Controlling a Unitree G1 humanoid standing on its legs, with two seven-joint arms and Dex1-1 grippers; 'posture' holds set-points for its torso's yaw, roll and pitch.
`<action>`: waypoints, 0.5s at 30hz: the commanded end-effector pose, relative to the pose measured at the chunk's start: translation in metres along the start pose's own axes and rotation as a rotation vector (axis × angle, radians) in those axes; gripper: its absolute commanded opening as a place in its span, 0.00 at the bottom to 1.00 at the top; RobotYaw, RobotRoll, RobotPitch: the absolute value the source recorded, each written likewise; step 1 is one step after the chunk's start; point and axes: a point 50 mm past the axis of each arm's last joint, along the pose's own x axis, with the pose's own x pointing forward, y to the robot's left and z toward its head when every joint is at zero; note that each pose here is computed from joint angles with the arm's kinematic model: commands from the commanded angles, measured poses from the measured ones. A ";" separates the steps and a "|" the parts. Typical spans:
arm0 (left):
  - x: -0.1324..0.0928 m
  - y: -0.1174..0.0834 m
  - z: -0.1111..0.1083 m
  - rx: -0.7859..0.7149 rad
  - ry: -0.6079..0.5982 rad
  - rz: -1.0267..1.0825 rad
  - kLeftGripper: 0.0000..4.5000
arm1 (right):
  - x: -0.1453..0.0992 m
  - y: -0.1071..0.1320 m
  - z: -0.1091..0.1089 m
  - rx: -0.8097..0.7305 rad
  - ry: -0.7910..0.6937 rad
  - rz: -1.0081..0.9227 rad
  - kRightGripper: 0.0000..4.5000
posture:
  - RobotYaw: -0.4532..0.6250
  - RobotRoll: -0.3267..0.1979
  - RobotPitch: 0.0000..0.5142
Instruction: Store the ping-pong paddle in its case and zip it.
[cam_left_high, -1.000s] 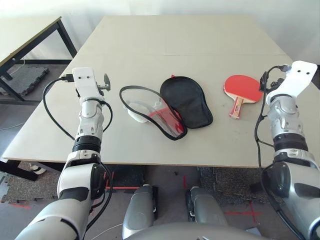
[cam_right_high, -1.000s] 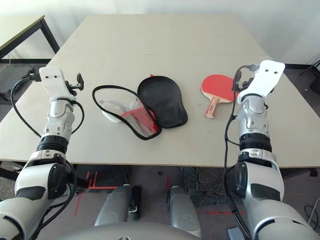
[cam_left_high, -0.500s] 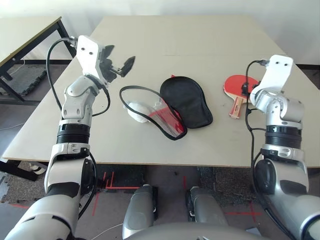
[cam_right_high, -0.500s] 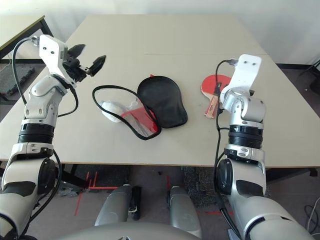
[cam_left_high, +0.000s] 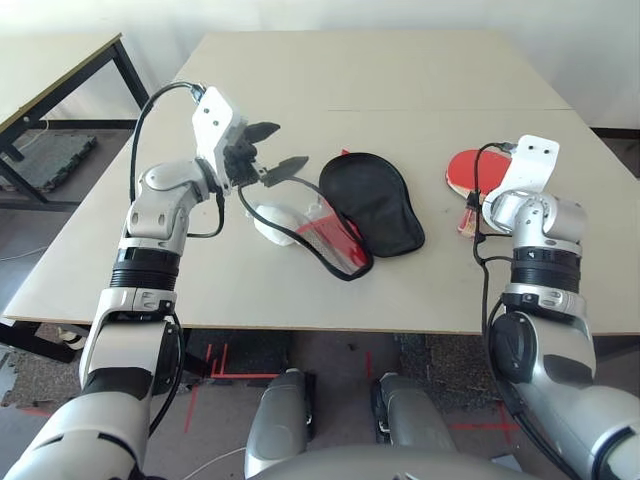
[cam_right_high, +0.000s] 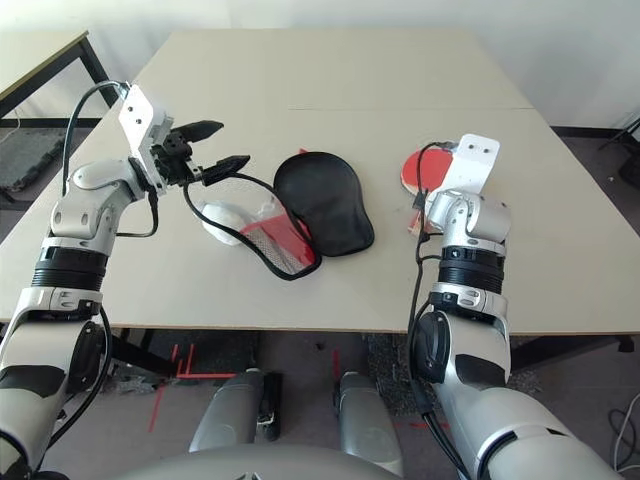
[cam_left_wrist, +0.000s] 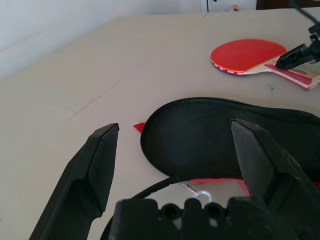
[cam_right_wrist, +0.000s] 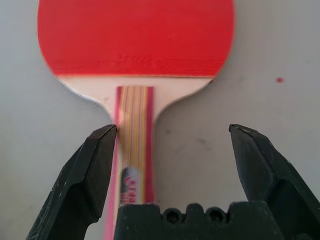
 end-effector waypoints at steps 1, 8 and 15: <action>-0.004 -0.002 -0.002 0.002 0.028 -0.020 1.00 | 0.004 0.007 -0.003 0.007 0.028 0.027 0.99 | 0.48 0.62 0.13; -0.009 -0.005 -0.005 -0.002 0.061 -0.030 1.00 | 0.010 0.014 -0.010 -0.003 0.068 0.053 0.63 | 0.49 0.62 0.13; -0.014 -0.007 -0.008 -0.005 0.089 -0.045 1.00 | 0.006 0.017 -0.005 -0.028 0.034 0.065 0.24 | 0.50 0.62 0.14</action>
